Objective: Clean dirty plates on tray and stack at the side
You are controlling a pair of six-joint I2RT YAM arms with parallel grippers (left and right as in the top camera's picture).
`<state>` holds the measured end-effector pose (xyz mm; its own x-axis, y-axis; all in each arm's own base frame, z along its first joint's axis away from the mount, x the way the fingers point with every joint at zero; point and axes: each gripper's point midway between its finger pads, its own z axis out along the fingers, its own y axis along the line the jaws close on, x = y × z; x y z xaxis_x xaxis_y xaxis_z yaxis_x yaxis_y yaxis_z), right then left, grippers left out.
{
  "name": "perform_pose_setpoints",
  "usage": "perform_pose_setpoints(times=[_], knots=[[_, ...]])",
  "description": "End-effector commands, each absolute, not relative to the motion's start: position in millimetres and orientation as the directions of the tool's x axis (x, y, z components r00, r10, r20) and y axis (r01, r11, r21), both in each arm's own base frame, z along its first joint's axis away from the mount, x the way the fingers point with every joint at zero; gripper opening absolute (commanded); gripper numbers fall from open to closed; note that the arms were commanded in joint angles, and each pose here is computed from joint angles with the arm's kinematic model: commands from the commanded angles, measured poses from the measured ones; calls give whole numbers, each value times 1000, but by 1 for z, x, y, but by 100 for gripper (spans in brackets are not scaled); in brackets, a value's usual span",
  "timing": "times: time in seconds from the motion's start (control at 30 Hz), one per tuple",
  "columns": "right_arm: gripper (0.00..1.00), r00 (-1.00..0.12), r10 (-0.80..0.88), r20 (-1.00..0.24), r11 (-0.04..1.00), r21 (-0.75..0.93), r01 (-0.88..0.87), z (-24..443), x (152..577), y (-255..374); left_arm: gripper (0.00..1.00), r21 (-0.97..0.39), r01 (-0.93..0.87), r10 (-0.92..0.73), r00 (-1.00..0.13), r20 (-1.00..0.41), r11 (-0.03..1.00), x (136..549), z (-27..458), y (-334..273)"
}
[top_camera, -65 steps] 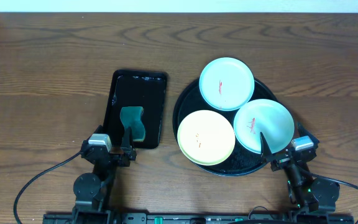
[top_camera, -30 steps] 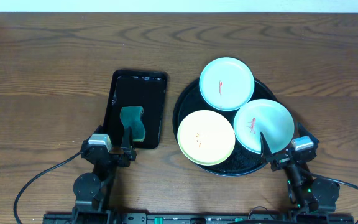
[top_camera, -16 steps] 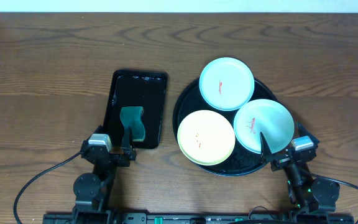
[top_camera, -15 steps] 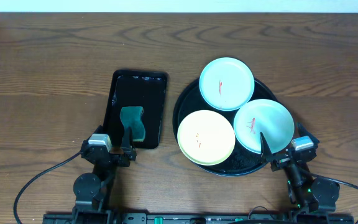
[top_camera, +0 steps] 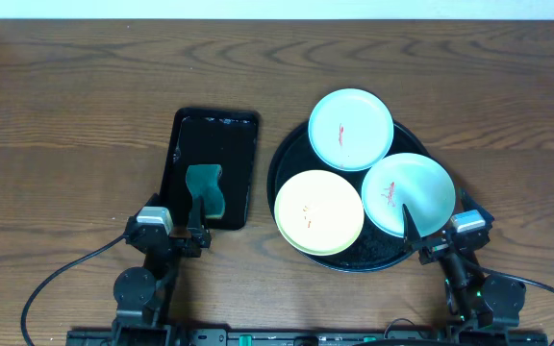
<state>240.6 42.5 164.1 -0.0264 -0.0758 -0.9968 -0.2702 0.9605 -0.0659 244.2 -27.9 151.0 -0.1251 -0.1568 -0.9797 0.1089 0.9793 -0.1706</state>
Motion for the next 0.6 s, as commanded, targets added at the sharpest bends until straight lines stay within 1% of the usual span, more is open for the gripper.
perform_pose_setpoints(times=[0.0,0.13,0.57], knots=[[99,-25,-82,-996,958,-72,-278,163,240,45,84,-161,111,-139,-182,-973,981,243,135,-29],[99,-25,-82,-996,958,-72,-278,163,240,45,84,-160,115,-141,-159,-977,980,242,140,-29],[99,-25,-82,-996,958,-72,-278,163,240,45,84,-160,115,-141,-160,-977,980,242,140,-29]])
